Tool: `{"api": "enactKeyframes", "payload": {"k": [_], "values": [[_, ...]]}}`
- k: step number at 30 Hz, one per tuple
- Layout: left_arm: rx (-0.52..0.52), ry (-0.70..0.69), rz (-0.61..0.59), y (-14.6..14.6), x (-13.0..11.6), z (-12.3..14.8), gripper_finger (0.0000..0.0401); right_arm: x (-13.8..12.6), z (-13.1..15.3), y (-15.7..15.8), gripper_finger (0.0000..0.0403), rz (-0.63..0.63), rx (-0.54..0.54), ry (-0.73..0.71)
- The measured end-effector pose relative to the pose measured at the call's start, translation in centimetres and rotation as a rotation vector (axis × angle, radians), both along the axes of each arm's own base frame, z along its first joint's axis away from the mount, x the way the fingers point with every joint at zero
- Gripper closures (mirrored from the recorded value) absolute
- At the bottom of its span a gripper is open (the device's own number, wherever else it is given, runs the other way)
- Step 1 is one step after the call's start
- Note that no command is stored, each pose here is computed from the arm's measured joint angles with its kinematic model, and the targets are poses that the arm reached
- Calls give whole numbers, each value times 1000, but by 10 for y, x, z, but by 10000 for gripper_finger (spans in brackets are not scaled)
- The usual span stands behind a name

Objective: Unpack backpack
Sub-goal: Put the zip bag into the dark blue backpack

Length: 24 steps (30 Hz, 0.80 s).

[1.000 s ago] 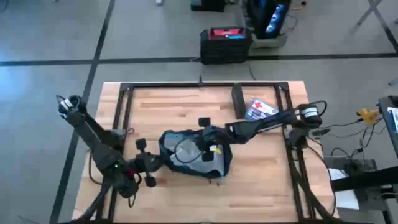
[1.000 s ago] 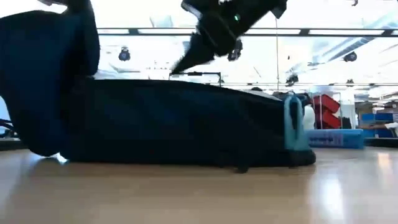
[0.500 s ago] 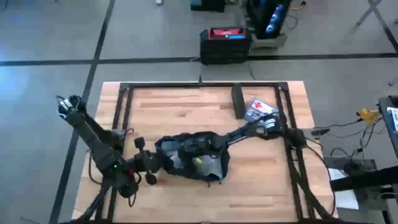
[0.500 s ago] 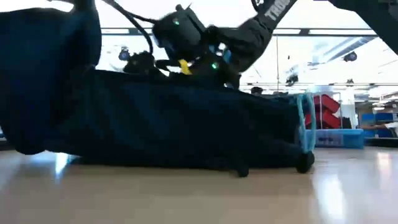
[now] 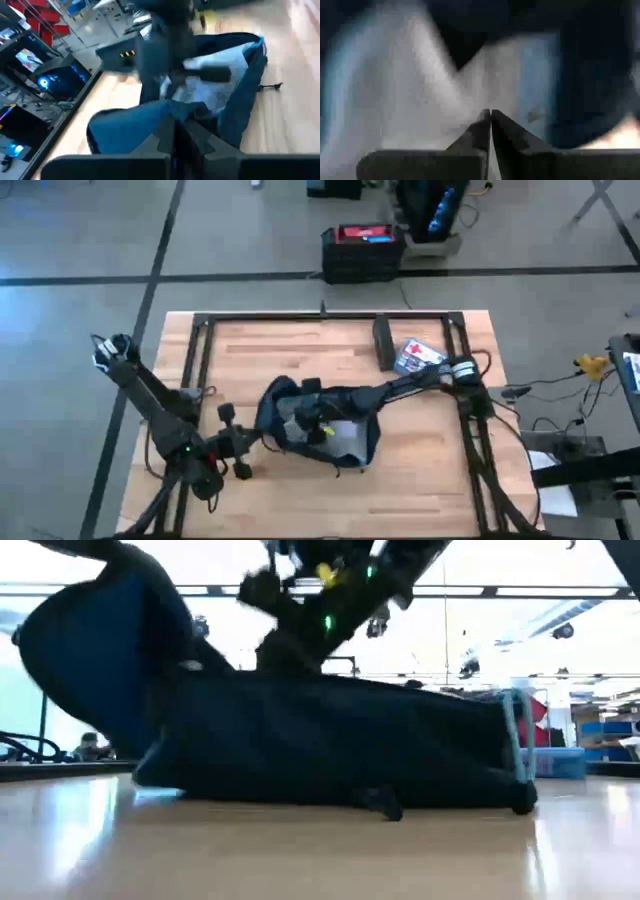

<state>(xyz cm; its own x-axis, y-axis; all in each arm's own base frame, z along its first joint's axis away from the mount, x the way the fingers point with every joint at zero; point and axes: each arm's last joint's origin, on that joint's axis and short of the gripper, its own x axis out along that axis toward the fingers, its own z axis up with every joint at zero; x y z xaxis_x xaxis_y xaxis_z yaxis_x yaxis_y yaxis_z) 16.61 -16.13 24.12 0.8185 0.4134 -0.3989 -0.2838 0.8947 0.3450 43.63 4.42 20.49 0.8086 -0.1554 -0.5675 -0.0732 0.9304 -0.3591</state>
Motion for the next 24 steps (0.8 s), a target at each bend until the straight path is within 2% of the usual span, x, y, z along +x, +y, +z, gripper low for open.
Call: {"api": "enactKeyframes", "payload": {"k": [5,8,10,14,17,20,24], "values": [[-9,29,-1,3,-3,-12,401,-8,9,9,403,22,19,-116],[-11,27,-2,3,-3,-12,401,-2,3,12,403,92,114,-230],[3,33,-11,3,-3,-11,401,5,-15,15,403,115,172,-241],[16,29,-23,3,-2,-6,401,19,-58,15,403,83,197,-235],[15,21,-24,3,-3,-3,401,24,-80,14,403,59,217,-173],[16,14,-21,3,-3,-2,401,22,-77,13,403,55,210,-140],[26,5,-10,4,-3,-4,401,11,-46,11,403,71,149,-93]]}}
